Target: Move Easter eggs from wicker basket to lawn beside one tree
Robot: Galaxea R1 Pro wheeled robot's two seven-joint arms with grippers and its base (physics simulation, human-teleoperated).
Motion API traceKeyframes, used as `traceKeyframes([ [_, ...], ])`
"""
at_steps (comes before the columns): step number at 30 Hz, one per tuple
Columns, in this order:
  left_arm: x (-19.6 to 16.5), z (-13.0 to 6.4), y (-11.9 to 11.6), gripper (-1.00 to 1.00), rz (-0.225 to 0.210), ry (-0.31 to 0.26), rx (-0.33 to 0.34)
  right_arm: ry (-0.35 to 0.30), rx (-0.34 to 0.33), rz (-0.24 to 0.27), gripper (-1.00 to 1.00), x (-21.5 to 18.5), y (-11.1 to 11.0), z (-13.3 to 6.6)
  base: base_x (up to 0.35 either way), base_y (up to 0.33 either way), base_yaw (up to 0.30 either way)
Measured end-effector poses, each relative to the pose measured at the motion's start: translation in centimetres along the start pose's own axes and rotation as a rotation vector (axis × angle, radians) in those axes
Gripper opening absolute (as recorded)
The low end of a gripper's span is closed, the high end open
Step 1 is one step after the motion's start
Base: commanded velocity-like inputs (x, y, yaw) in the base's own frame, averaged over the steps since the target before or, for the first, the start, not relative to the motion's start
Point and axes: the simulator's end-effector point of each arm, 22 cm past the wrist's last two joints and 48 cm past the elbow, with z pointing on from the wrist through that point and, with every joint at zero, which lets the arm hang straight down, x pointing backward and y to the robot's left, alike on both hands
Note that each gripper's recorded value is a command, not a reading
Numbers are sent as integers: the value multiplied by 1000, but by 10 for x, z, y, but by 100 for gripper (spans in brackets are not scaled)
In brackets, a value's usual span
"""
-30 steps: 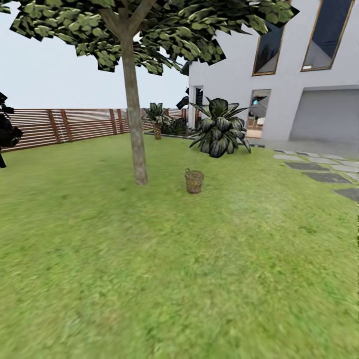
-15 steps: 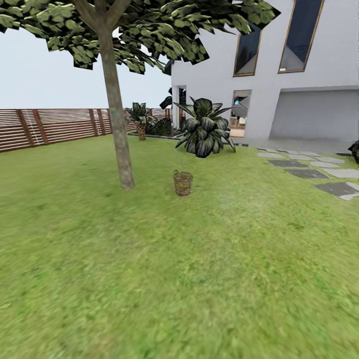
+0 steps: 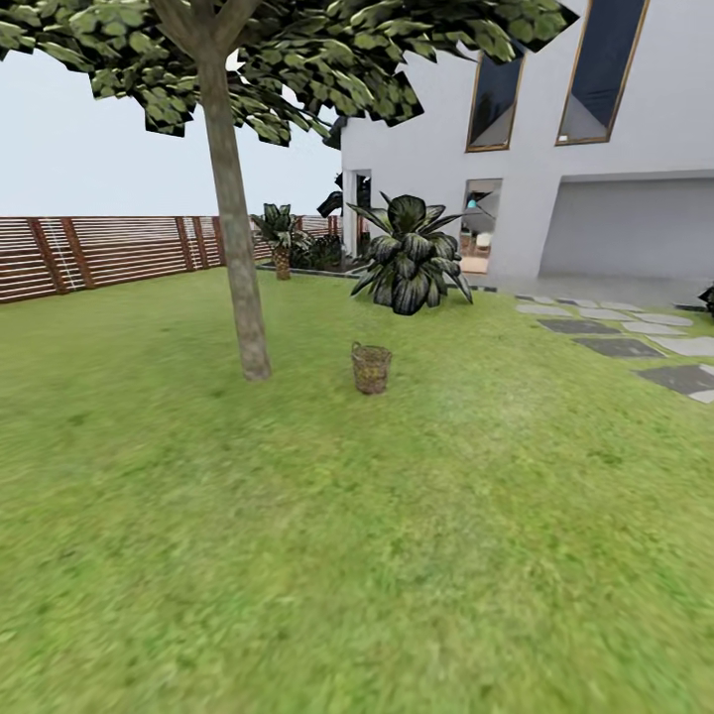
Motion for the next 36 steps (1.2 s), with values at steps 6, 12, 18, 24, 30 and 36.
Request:
traceKeyframes([
  [6, 0, 0, 0, 100, 0, 0, 0, 0, 0, 0, 100, 0, 0, 0, 240, 215, 0],
  [12, 0, 0, 0, 100, 0, 0, 0, 0, 0, 0, 100, 0, 0, 0, 240, 215, 0],
  [18, 0, 0, 0, 100, 0, 0, 0, 0, 0, 0, 100, 0, 0, 0, 240, 215, -104],
  [24, 0, 0, 0, 100, 0, 0, 0, 0, 0, 0, 100, 0, 0, 0, 240, 215, -242],
  [30, 0, 0, 0, 100, 0, 0, 0, 0, 0, 0, 100, 0, 0, 0, 236, 216, -268],
  [36, 0, 0, 0, 100, 0, 0, 0, 0, 0, 0, 100, 0, 0, 0, 230, 219, -150],
])
